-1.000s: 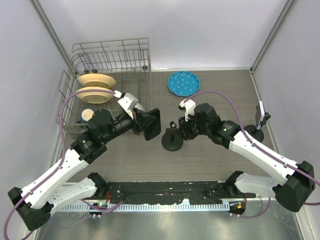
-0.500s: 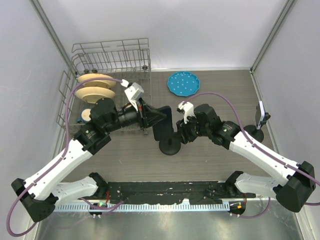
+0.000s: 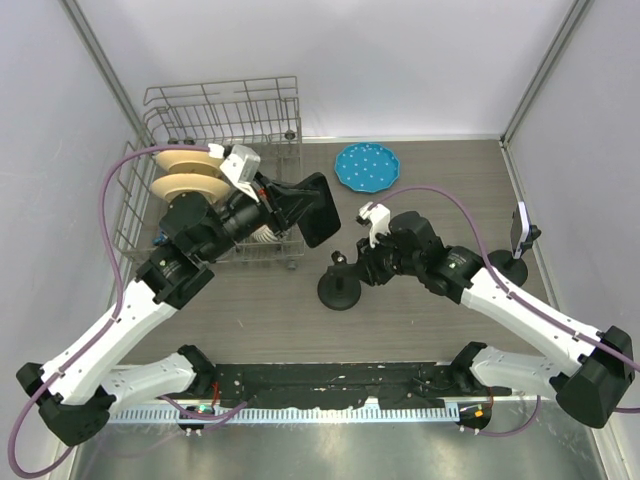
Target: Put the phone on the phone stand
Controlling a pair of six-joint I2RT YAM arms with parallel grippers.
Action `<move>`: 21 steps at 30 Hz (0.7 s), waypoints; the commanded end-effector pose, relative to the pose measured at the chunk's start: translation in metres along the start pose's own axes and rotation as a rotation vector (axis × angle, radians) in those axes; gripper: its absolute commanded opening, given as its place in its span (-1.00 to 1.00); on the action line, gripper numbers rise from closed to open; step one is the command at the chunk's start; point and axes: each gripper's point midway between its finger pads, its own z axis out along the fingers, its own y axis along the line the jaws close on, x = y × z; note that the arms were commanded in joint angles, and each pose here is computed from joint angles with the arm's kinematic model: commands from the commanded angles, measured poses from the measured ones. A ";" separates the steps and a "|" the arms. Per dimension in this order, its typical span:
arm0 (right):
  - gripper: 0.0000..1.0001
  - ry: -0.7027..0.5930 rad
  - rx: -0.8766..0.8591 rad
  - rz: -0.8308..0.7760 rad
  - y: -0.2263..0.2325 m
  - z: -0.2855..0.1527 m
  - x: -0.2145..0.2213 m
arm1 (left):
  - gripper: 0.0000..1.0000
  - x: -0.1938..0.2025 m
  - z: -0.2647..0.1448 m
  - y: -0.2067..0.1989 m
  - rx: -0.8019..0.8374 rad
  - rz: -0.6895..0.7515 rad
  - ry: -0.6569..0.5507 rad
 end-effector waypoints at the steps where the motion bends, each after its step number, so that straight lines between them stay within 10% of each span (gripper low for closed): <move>1: -0.68 -0.063 0.045 -0.017 -0.003 -0.002 -0.019 | -1.00 -0.067 -0.015 -0.007 -0.024 0.115 -0.214; 3: -0.97 -0.068 0.062 -0.029 -0.005 -0.006 -0.024 | -1.00 -0.057 -0.018 -0.005 -0.020 0.136 -0.196; 15: -0.98 0.026 0.142 -0.124 -0.020 -0.010 -0.030 | -1.00 -0.014 -0.023 -0.013 0.077 0.174 -0.081; 21: -0.18 -0.054 0.113 -0.088 -0.012 -0.013 -0.042 | -1.00 -0.001 -0.013 -0.019 0.121 0.148 -0.036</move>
